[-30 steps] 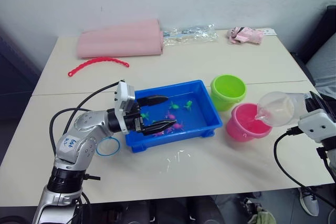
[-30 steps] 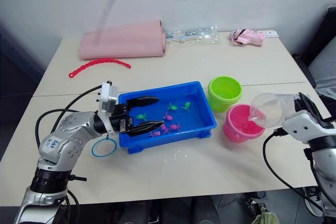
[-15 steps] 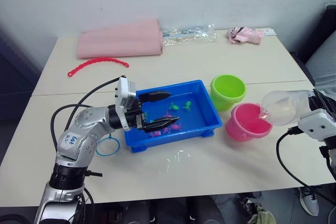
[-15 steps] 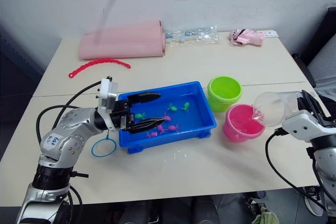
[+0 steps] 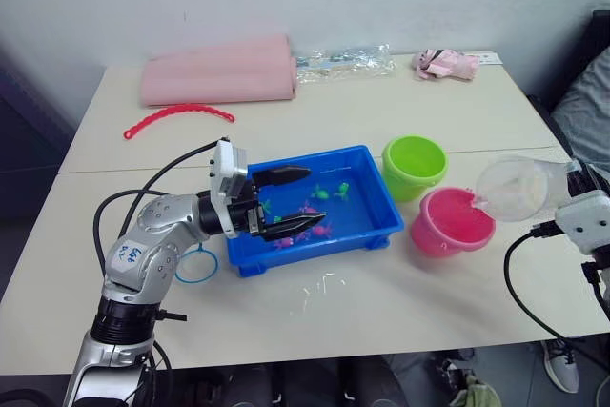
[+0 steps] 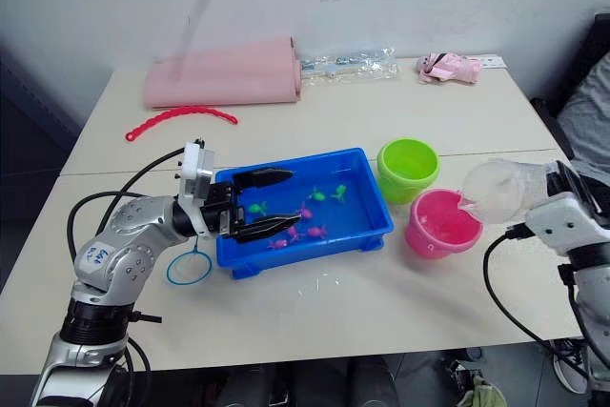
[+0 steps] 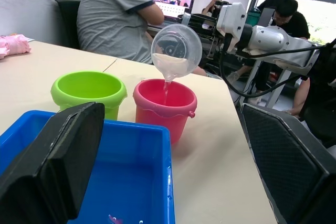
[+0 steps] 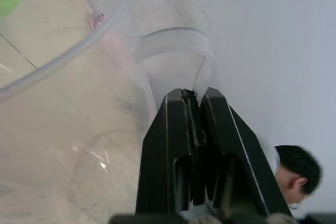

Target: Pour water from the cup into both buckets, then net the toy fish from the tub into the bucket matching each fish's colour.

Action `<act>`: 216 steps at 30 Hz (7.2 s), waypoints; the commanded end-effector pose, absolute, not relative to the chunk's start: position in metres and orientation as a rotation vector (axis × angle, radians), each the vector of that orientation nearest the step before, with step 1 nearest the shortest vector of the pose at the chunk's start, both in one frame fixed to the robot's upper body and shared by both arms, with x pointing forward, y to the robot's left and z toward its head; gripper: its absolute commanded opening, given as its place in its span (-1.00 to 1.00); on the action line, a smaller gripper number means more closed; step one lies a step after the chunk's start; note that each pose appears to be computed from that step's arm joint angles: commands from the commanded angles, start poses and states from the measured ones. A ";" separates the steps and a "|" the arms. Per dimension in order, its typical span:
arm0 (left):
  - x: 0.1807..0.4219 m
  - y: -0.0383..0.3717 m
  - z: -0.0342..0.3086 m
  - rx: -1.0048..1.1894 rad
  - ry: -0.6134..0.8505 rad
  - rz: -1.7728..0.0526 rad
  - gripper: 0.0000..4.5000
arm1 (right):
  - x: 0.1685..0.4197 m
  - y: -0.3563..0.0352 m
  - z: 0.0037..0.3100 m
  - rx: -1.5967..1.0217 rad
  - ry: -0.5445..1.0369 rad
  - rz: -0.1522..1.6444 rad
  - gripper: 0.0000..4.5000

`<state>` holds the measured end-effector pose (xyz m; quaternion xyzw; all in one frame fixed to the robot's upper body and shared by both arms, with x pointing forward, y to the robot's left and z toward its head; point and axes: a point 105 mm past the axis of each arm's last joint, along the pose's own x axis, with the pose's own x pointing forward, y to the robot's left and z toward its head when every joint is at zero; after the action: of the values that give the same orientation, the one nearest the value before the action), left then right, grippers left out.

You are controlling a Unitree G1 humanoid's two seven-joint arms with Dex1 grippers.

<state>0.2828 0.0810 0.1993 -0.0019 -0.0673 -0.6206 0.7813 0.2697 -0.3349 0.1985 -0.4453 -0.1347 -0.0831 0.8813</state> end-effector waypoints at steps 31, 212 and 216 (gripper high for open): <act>0.327 0.106 0.218 0.038 -0.161 -1.104 1.00 | 0.362 -0.296 0.271 -0.850 -0.319 -0.091 -0.99; 0.259 0.318 0.121 0.046 0.366 0.097 1.00 | 0.226 -0.177 0.179 -0.462 -0.311 1.181 0.99; 0.293 0.284 0.119 0.025 0.407 0.021 1.00 | 0.227 -0.174 0.178 -0.465 -0.317 1.174 0.99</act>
<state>0.2912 0.2882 0.1235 0.0057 0.1865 0.0106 0.9824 0.2297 -0.1784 0.1697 -0.2052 -0.1265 0.5461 0.8023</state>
